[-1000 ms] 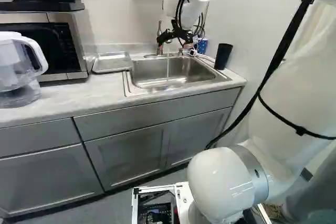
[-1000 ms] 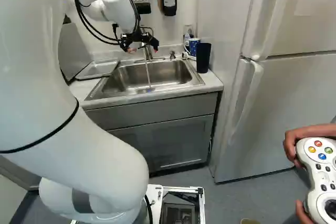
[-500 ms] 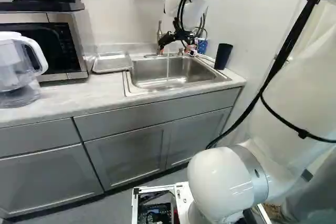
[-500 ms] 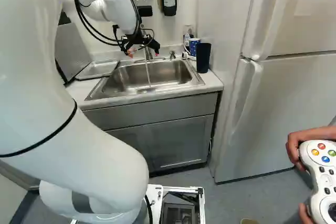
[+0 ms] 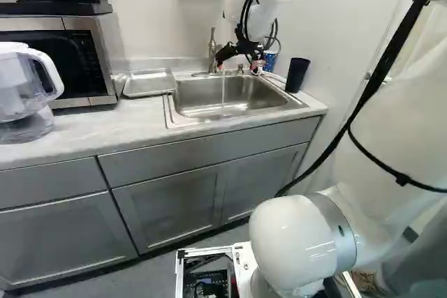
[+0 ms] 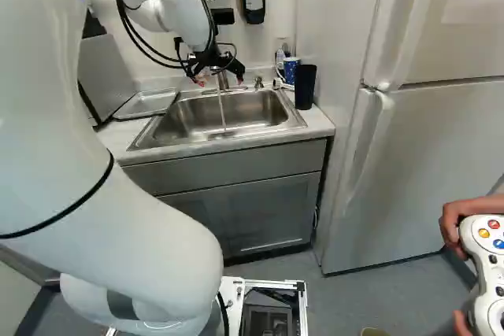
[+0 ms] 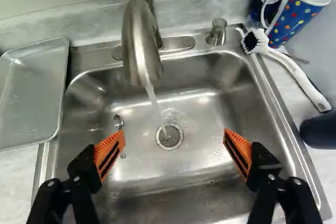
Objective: Rinse the cup and place it in the tray
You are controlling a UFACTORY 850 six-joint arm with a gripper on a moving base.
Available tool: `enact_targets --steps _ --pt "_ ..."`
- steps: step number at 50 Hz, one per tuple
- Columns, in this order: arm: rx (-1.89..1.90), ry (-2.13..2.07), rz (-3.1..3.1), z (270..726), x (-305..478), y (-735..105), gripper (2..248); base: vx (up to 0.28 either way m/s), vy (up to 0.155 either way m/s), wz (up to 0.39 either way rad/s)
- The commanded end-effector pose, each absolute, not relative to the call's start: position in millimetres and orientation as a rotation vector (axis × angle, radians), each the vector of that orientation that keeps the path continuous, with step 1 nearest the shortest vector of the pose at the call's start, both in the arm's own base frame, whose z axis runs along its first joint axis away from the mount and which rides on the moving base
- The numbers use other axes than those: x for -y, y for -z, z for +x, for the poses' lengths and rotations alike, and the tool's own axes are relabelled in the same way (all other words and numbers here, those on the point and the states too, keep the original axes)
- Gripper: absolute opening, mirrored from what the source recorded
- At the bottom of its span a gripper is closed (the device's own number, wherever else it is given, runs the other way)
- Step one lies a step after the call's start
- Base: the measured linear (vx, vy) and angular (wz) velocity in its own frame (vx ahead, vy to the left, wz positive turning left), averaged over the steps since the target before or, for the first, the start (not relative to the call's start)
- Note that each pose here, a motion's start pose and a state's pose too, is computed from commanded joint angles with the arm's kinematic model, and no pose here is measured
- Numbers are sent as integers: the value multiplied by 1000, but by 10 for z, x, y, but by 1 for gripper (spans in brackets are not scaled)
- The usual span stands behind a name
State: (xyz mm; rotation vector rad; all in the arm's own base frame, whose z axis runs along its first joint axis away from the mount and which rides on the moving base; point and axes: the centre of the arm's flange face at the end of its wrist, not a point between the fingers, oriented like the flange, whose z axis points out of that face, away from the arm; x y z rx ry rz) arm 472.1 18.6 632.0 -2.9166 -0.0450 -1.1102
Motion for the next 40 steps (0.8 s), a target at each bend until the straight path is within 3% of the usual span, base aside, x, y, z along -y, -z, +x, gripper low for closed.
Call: enact_targets --steps 40 --pt "-161 1183 -2940 4530 458 -6246 247 0 0 0"
